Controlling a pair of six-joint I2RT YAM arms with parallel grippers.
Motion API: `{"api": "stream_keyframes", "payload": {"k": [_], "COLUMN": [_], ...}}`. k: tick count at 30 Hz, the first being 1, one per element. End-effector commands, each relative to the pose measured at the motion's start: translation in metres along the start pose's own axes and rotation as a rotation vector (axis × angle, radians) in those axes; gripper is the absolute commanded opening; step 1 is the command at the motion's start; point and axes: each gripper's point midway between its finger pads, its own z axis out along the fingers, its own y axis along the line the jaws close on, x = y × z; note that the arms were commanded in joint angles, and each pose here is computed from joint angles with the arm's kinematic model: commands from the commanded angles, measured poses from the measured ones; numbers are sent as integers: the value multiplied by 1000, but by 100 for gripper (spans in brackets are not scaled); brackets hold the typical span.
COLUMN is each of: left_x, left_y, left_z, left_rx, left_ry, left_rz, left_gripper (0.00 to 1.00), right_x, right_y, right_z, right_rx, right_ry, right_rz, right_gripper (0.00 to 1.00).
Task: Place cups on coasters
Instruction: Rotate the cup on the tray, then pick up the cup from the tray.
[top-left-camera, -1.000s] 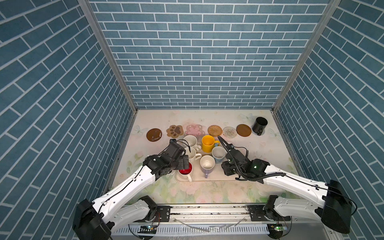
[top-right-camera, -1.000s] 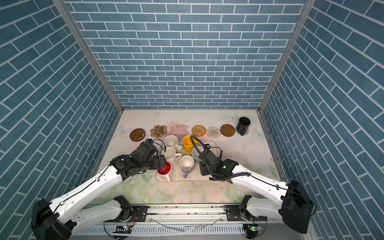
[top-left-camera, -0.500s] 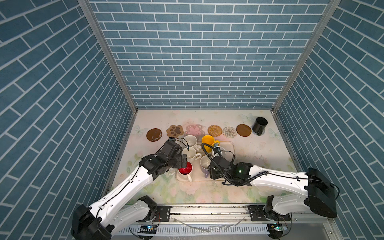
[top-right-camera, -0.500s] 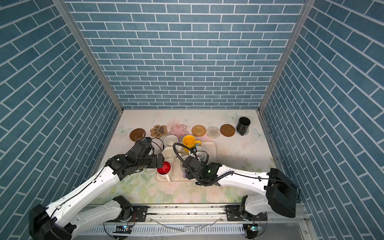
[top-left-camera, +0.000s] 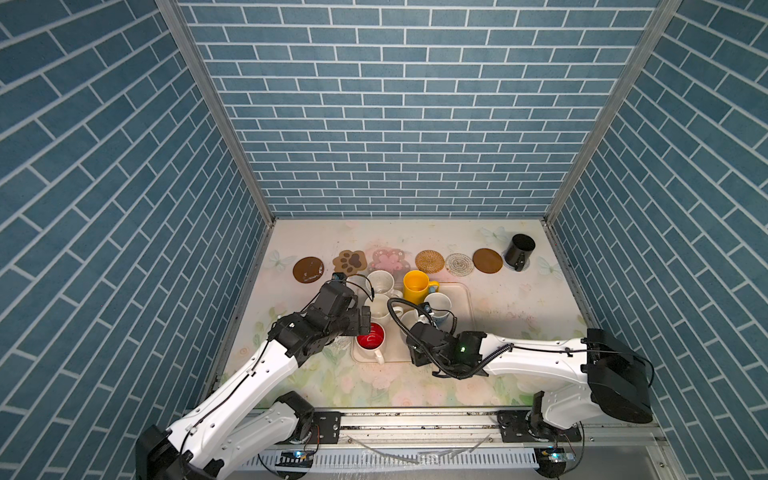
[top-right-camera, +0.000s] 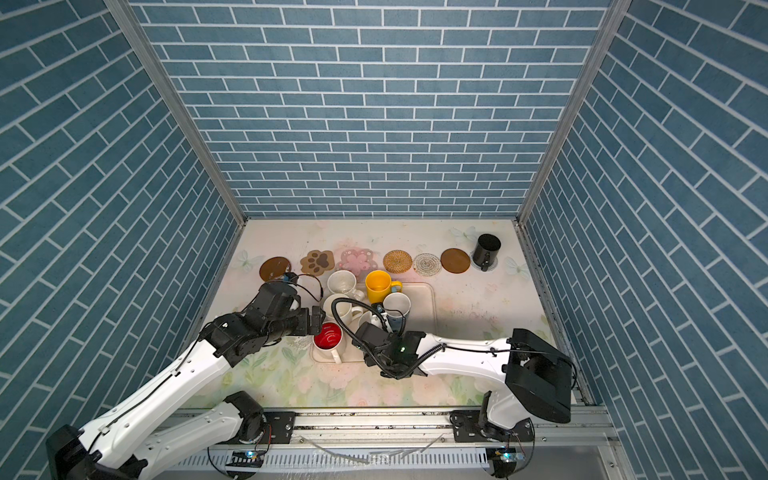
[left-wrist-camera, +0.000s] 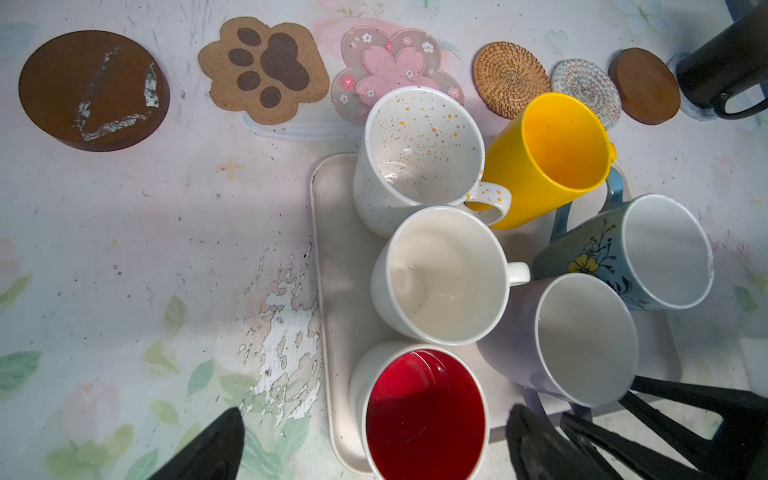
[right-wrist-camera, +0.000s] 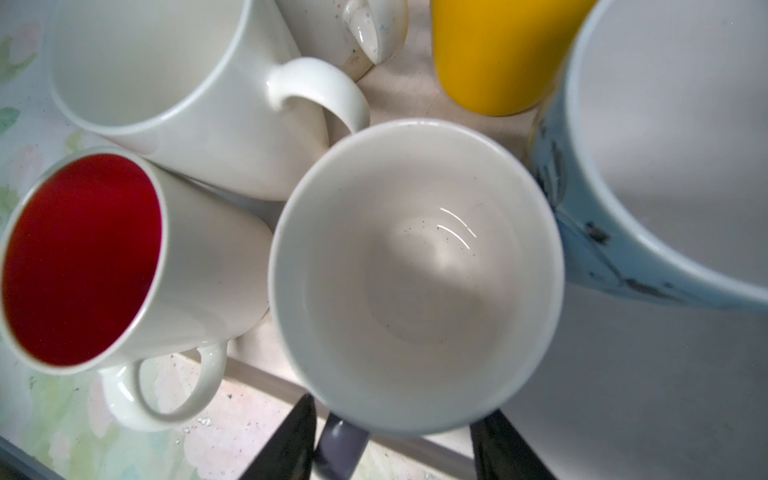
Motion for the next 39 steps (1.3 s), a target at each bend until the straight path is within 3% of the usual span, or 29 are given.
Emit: {"api": "stream_keyframes", "payload": {"k": [1,13,24,31,39], "left_x": [-1,-5,-2,-1,-1], "left_y": [6,-1,-5,-1,5], "left_z": [-2,8,12,7,-4], "left_rx": [-25,-1,11,3,-16], "left_ry": [-3,-9,14,1,-7], "left_rz": [8,0,12,6,1], "left_gripper": [99,99,99,99,99], "right_x": [-9,5,7,1,-4], "right_y": [-1,-10,-8,-10,1], "right_z": [-4,-2,14,9,4], "right_rx": [33,56,40,52,8], "right_ry": [-24,48,99,92,98], "right_rz": [32,-3,4,-33,-99], "right_gripper": [51,29,28,9,0]}}
